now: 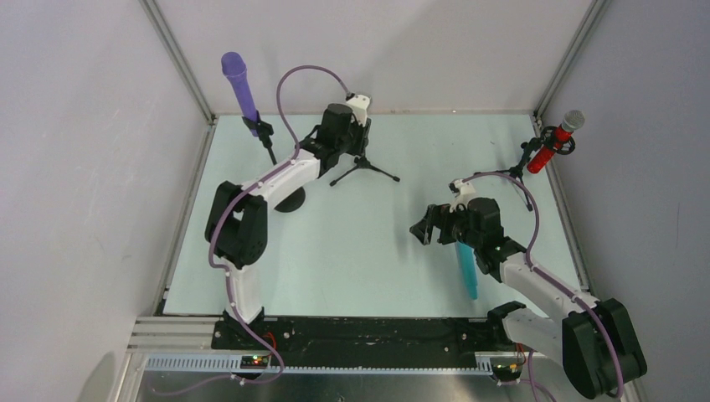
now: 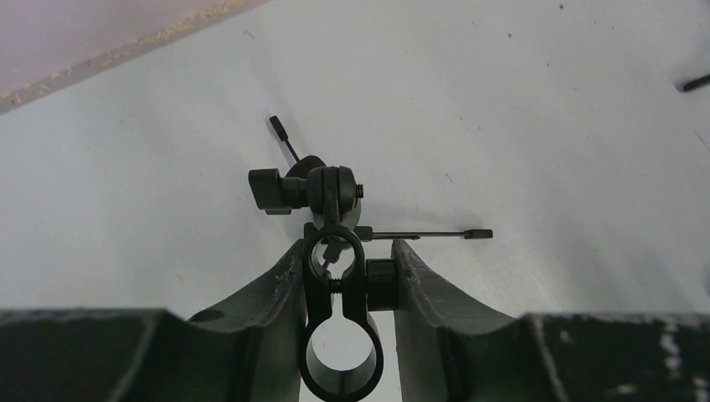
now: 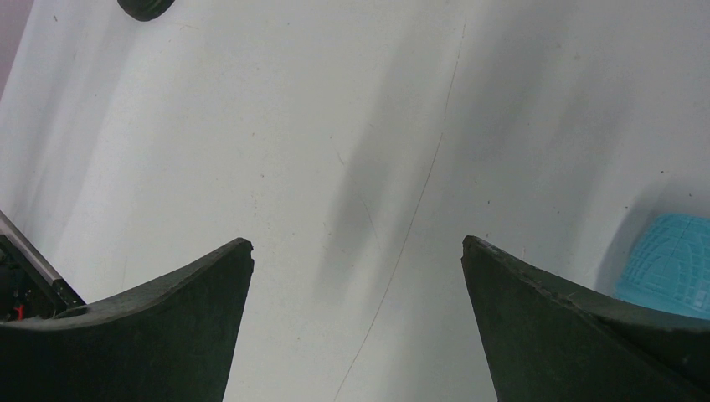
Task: Attach the microphones to the stand
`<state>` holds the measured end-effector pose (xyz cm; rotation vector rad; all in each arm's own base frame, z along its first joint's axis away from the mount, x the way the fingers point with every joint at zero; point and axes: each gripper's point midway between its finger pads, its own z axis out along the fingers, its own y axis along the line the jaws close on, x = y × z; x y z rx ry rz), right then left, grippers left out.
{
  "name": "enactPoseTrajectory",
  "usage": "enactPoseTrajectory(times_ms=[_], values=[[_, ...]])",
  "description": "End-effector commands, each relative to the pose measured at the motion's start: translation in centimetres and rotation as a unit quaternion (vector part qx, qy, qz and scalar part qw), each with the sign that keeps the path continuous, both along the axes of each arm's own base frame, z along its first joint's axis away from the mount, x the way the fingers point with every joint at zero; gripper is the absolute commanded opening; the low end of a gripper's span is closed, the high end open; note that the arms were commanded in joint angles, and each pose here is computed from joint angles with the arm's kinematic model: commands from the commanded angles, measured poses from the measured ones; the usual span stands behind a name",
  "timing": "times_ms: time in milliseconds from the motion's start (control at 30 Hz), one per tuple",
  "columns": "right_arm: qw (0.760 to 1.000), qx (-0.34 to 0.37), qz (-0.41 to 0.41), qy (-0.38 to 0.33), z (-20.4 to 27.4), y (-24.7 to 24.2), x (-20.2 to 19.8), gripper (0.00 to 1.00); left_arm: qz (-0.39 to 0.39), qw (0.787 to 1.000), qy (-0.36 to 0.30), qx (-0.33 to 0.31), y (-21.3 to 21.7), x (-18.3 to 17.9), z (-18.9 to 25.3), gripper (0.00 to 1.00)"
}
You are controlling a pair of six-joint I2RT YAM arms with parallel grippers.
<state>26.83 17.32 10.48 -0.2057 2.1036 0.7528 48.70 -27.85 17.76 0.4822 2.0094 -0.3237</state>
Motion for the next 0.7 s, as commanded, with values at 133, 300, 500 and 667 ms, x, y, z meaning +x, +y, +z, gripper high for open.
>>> enactPoseTrajectory(times_ms=[133, 300, 500, 667], values=[[0.999, 0.019, -0.02, -0.034, 2.7, -0.1, 1.3, 0.99, -0.015, 0.998, -0.035, -0.04, -0.2, -4.8, 7.0, 0.0], [0.999, 0.021, -0.025, -0.037, 3.0, -0.2, 1.3, 1.0, -0.018, 0.998, -0.043, -0.046, -0.3, -8.0, 8.3, 0.0], [0.999, 0.018, -0.03, -0.033, 2.8, -0.5, 1.2, 0.99, -0.016, 0.998, -0.044, -0.047, -0.1, -11.5, 8.5, 0.0], [0.999, 0.016, -0.035, -0.033, 3.0, -0.7, 1.1, 0.99, -0.013, 0.998, -0.037, -0.047, 0.3, -14.6, 7.8, 0.0]])
